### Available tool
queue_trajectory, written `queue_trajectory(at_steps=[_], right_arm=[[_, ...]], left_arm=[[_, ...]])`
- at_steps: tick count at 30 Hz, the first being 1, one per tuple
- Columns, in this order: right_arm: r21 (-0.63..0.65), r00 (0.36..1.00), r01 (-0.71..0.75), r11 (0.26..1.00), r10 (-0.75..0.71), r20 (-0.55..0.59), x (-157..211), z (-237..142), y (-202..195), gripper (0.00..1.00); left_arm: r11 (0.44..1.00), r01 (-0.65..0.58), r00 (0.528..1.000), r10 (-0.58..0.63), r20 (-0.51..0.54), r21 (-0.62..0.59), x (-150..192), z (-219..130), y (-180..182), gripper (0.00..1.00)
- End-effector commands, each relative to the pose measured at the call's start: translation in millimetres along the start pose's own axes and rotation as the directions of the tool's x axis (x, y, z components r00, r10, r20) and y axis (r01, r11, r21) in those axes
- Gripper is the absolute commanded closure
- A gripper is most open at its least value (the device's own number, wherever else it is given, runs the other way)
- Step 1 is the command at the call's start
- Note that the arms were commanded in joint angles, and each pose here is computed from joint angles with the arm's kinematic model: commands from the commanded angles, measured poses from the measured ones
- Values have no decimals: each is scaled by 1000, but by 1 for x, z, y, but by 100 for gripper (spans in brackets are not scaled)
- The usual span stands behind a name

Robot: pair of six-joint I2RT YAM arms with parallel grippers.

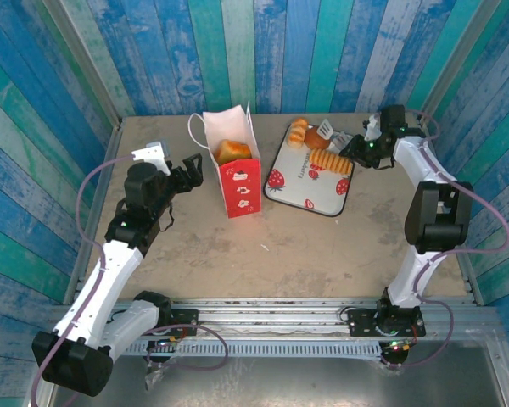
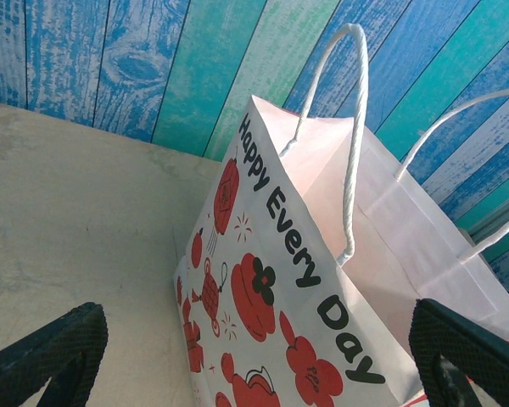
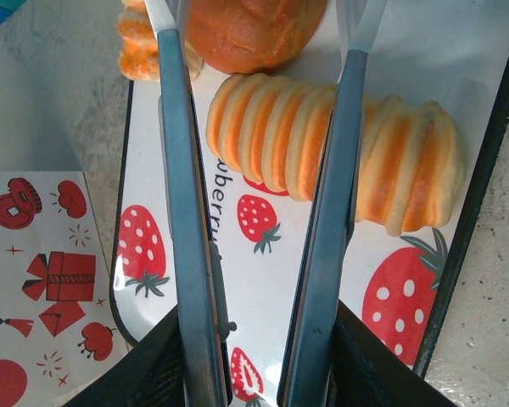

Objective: Place the fake bread into the paper bag

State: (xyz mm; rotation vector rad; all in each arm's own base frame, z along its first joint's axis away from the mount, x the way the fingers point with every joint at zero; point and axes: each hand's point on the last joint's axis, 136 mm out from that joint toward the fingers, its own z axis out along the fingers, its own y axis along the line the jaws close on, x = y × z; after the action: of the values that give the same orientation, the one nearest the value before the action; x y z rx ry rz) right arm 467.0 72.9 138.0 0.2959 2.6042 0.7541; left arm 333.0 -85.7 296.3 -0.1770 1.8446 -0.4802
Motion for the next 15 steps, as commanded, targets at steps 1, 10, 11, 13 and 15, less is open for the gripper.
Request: queue_trajectory(at_steps=[1, 10, 11, 13, 15], right_arm=[[-55, 999, 30, 998, -29, 31, -14, -4, 11, 60], [-64, 1000, 19, 998, -19, 5, -10, 4, 8, 60], [-57, 1000, 20, 998, -20, 7, -10, 4, 7, 59], [-47, 1000, 22, 999, -22, 4, -10, 4, 6, 59], [-41, 1000, 24, 999, -24, -3, -9, 5, 4, 59]], left_arm=[[1000, -19, 1000, 19, 10, -17, -7, -1, 1, 5], [1000, -21, 1000, 21, 10, -17, -8, -1, 1, 5], [1000, -20, 1000, 20, 10, -17, -8, -1, 1, 5], [1000, -20, 1000, 21, 14, -16, -9, -2, 0, 5], [1000, -21, 1000, 21, 11, -18, -8, -1, 1, 5]])
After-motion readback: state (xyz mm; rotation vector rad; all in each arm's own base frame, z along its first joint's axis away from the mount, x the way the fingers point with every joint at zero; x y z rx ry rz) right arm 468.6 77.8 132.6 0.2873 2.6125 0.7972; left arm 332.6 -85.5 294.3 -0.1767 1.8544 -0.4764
